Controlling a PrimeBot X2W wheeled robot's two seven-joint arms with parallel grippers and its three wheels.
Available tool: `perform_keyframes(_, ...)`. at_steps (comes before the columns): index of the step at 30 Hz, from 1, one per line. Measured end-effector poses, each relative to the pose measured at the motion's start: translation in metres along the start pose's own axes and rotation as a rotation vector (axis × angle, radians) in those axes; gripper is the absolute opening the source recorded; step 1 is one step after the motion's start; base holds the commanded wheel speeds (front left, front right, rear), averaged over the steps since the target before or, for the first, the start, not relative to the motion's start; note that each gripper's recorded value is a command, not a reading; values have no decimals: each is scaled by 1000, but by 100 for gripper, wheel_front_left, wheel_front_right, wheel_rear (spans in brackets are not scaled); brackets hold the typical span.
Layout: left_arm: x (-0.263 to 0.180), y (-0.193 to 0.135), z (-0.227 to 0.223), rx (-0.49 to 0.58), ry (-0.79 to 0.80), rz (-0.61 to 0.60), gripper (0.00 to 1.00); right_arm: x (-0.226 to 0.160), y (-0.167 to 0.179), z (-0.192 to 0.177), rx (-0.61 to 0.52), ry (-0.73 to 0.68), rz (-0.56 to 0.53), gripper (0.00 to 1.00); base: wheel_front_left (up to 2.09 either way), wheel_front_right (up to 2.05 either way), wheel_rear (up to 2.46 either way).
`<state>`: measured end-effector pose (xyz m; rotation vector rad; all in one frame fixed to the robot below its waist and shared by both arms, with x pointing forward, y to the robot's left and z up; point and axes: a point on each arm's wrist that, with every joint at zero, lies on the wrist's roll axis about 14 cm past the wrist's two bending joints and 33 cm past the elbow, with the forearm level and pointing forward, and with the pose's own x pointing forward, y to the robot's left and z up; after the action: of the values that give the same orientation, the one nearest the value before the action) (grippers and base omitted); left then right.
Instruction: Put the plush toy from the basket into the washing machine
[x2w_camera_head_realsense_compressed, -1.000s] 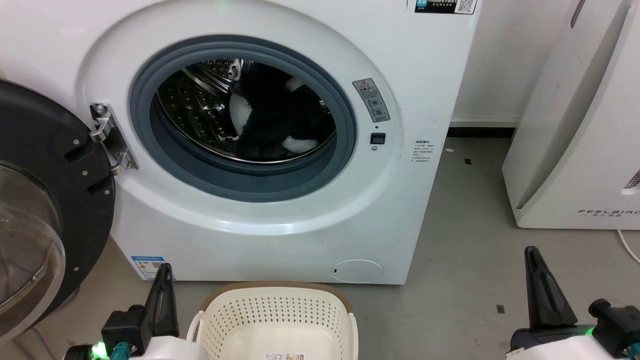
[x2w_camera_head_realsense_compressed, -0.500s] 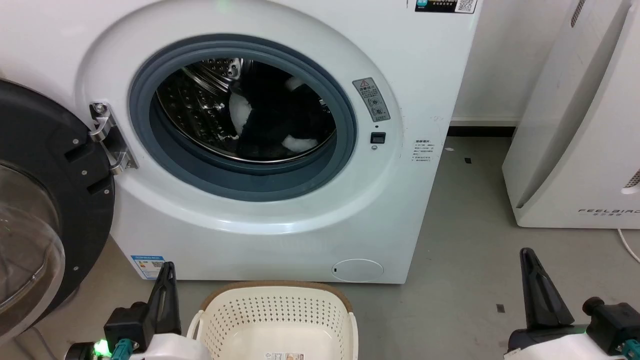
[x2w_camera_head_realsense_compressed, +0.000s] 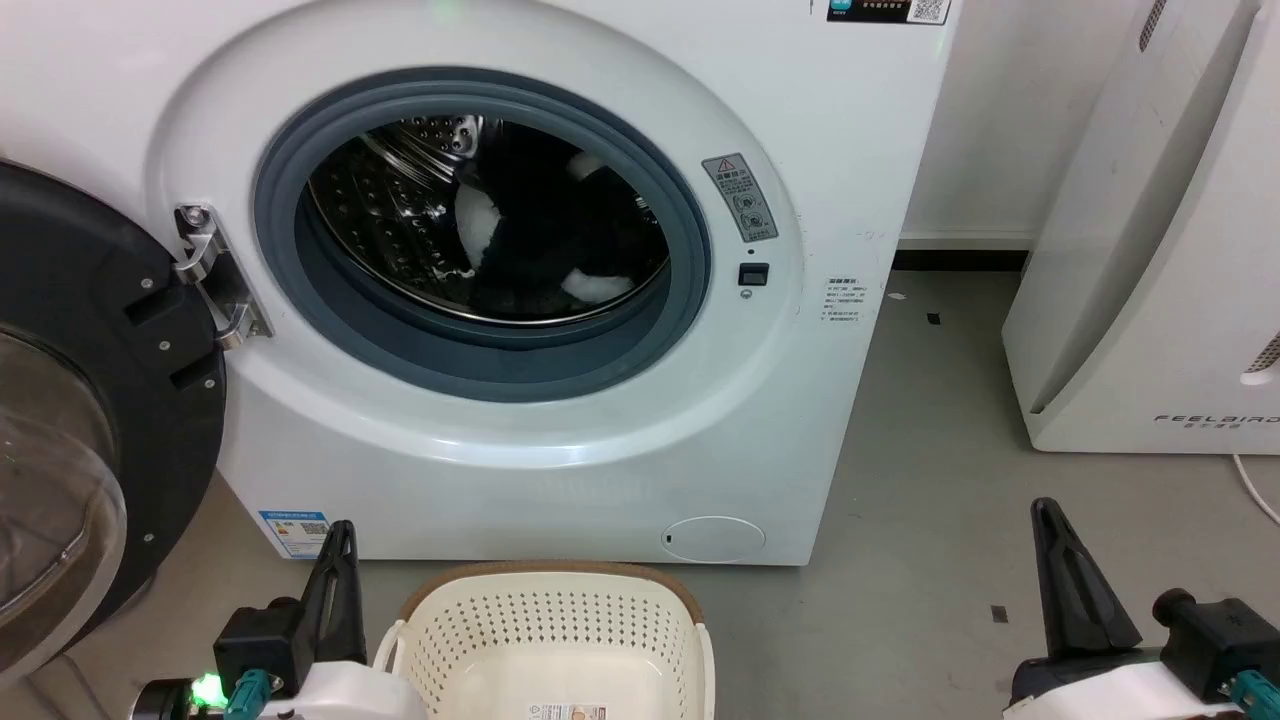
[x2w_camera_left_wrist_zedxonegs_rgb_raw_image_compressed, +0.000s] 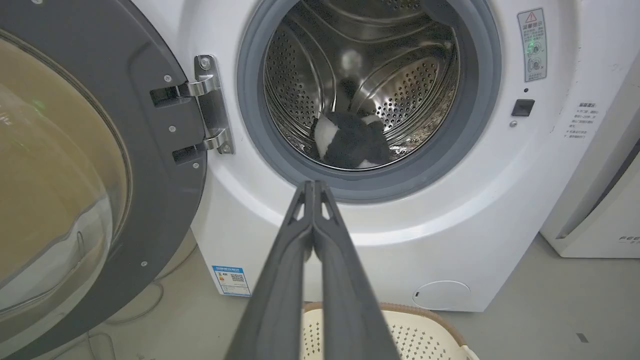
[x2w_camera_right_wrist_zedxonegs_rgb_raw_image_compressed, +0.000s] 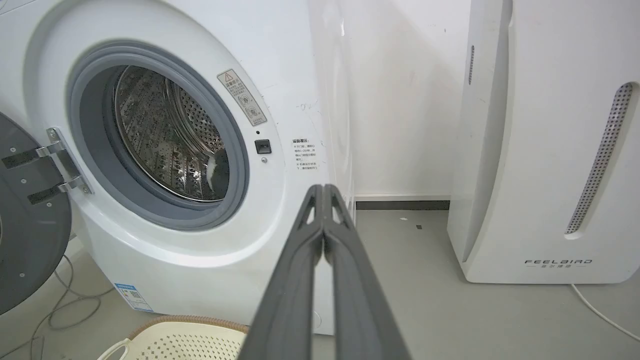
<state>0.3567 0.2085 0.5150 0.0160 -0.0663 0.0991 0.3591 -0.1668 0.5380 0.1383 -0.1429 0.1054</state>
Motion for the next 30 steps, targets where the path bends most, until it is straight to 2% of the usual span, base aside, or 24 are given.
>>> perform_keyframes(30, 4, -10, 1, 5, 27, -31, 0, 2, 1, -8, -52, 62, 10, 0, 0, 0, 0)
